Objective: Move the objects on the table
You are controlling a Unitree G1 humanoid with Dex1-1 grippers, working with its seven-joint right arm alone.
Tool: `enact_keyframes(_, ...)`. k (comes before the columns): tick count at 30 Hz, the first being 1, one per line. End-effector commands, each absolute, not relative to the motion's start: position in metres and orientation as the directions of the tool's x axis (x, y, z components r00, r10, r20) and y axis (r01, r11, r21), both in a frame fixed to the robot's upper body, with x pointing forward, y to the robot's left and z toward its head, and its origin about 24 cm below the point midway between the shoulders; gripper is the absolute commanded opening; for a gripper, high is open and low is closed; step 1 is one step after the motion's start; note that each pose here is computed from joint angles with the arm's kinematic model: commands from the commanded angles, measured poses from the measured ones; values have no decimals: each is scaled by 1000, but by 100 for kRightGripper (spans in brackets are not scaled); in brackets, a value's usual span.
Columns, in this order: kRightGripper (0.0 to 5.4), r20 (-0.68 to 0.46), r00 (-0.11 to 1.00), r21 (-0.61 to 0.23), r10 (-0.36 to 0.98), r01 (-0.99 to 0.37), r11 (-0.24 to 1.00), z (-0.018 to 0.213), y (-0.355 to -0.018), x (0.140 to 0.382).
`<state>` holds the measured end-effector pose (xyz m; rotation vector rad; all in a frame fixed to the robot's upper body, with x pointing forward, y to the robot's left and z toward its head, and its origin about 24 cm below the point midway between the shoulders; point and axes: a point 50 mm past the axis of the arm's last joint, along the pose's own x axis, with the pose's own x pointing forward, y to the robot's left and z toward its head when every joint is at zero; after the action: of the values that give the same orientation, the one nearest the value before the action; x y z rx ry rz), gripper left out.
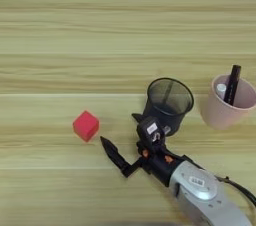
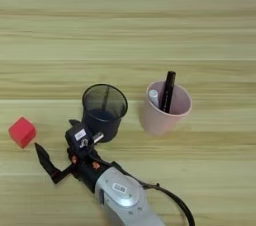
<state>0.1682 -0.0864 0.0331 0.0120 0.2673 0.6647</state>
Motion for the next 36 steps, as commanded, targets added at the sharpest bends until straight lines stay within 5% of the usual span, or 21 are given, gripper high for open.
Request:
enact_keyframes(1,536,-149,795,46,588,-589,807,48,-88,179)
enact_keyframes(18,536,-152,842,13,518,-522,853,48,-99,185)
enact_keyframes(36,536,-130,696,-9,706,-713,701,56,-71,154)
